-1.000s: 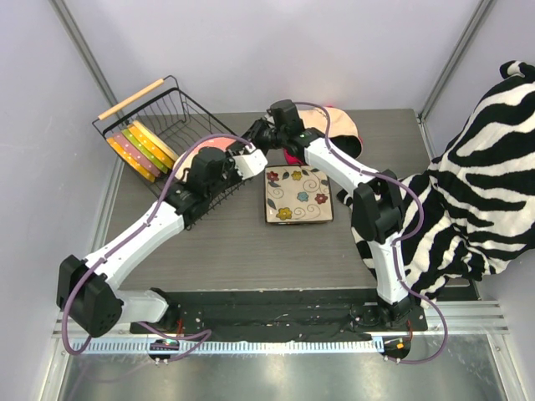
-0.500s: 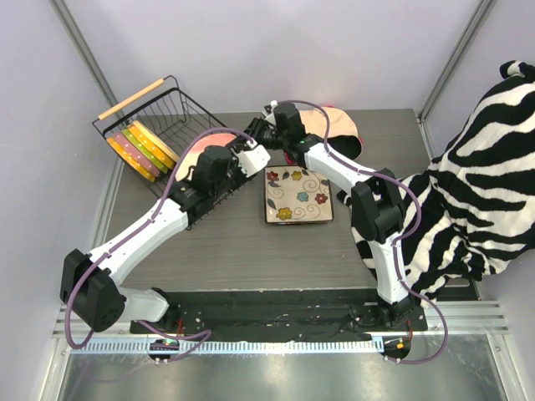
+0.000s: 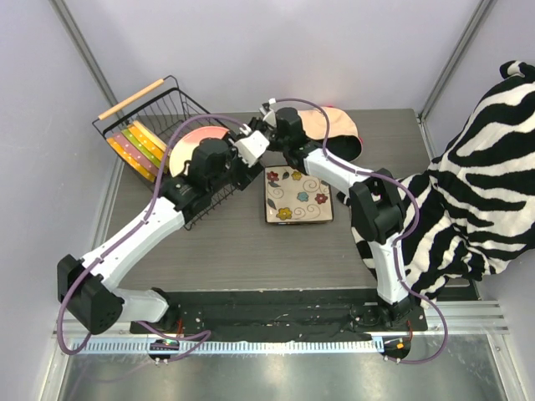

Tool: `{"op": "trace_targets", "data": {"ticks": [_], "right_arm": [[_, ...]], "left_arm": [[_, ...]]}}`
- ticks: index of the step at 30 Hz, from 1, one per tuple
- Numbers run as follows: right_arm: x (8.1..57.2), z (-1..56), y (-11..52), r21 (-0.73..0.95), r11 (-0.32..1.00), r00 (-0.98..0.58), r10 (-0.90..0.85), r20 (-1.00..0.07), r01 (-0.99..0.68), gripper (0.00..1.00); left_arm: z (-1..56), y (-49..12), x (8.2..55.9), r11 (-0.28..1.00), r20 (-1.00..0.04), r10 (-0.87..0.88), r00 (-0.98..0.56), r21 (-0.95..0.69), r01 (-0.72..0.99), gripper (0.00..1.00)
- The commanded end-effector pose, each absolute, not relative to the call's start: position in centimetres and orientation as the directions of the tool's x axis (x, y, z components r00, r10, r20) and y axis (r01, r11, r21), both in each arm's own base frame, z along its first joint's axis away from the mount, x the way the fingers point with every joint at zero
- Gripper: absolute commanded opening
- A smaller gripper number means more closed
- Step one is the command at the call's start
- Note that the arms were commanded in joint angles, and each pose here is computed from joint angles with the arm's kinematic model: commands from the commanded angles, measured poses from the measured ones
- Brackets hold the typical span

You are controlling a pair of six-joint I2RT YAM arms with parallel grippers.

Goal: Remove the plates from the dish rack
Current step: Place the plate at the center of the board.

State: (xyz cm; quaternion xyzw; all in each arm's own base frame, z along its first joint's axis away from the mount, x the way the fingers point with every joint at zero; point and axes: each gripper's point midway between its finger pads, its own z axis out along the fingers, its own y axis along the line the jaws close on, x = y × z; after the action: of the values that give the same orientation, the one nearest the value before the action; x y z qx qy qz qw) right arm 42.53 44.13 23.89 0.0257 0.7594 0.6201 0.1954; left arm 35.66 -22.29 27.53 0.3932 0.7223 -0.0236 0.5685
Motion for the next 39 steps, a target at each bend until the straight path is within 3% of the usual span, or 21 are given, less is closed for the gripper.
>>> {"op": "trace_targets", "data": {"ticks": [1, 8, 12, 19, 30, 31, 39], "right_arm": [[40.6, 33.2, 43.2, 0.885, 0.081, -0.833, 0.309, -0.459, -0.458, 0.01], [39.7, 36.4, 41.8, 0.844, 0.041, -0.788, 0.336, -0.516, -0.535, 0.01], [39.3, 37.8, 40.5, 0.829, 0.032, -0.770, 0.353, -0.532, -0.558, 0.01], [37.9, 40.5, 38.6, 0.795, 0.019, -0.734, 0.371, -0.569, -0.606, 0.01], [37.6, 40.7, 35.1, 0.820, -0.005, -0.742, 0.429, -0.516, -0.573, 0.01], [37.0, 41.6, 34.5, 0.808, -0.011, -0.731, 0.434, -0.527, -0.589, 0.01], [33.8, 42.7, 31.2, 0.766, 0.076, -0.675, 0.424, -0.604, -0.638, 0.01]], "left_arm": [[35.1, -20.8, 35.0, 0.800, -0.942, 0.334, -0.002, 0.283, 0.530, 0.73], [38.8, -15.9, 34.5, 0.894, -0.996, -0.024, -0.080, -0.057, 0.445, 0.82], [40.0, -11.2, 35.3, 0.905, -0.956, -0.264, -0.129, -0.292, 0.309, 0.86], [38.6, -8.9, 36.3, 0.791, -0.844, -0.488, -0.223, -0.535, 0.295, 0.86], [35.8, -5.8, 37.6, 0.773, -0.800, -0.545, -0.252, -0.596, 0.217, 0.87], [35.9, -5.9, 37.6, 0.775, -0.802, -0.542, -0.251, -0.593, 0.220, 0.92], [34.9, -5.4, 37.4, 0.806, -0.822, -0.502, -0.268, -0.558, 0.199, 0.92]]}}
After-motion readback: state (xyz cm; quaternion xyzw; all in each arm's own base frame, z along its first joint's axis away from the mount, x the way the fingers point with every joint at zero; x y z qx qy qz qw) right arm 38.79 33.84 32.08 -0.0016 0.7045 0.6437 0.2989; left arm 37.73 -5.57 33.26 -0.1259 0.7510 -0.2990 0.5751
